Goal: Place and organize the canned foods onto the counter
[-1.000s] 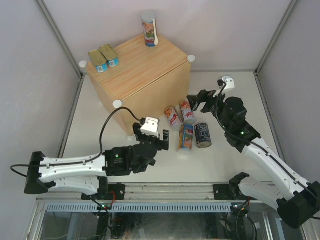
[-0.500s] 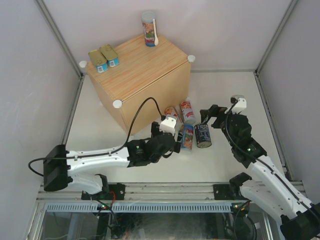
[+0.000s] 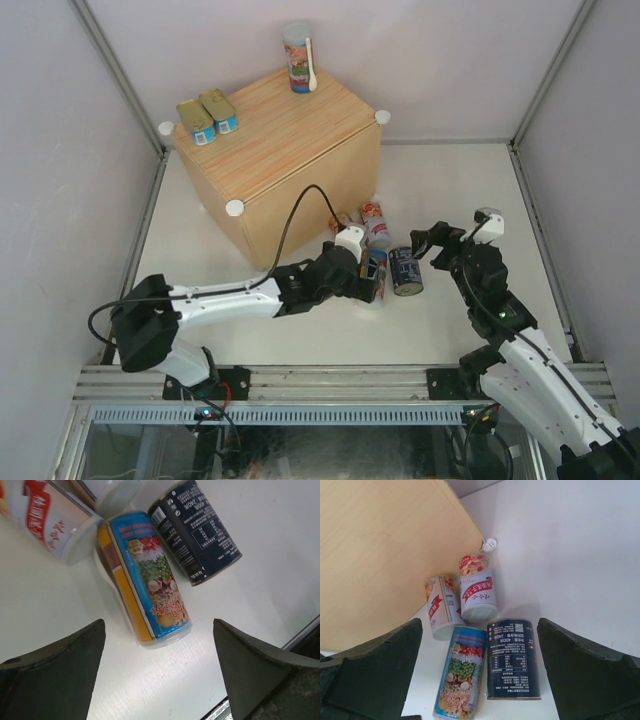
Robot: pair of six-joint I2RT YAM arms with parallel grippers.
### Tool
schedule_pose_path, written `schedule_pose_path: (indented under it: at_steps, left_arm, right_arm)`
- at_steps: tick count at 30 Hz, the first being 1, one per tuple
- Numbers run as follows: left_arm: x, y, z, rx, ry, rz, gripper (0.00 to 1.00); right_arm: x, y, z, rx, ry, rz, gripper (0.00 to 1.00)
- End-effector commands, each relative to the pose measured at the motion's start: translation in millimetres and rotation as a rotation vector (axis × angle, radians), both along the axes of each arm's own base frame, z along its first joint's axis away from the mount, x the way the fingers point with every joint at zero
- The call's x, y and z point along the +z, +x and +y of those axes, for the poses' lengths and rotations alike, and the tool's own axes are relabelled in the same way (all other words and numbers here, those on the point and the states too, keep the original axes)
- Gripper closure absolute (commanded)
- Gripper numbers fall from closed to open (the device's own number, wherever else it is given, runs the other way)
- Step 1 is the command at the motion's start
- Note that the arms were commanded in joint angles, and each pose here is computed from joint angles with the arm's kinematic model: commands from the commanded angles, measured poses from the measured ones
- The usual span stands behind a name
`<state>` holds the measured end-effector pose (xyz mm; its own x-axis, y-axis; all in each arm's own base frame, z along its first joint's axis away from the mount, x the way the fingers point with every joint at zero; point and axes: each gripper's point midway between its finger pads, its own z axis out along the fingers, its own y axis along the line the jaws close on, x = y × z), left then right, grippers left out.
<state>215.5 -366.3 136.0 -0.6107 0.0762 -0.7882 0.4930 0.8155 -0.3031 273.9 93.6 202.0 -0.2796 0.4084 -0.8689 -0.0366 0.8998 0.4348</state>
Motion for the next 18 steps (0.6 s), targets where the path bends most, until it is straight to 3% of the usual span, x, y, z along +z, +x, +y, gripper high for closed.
schedule_pose_path:
  at_steps: [1, 18]
  left_arm:
    - [18, 1, -36, -0.04, -0.099, 0.038, 0.08]
    - [-57, 26, -34, 0.111, 0.155, 0.101, 0.08]
  right_arm:
    - [10, 1, -3, -0.024, 0.035, -0.027, 0.03]
    - [11, -9, -8, -0.023, 0.049, -0.051, 0.03]
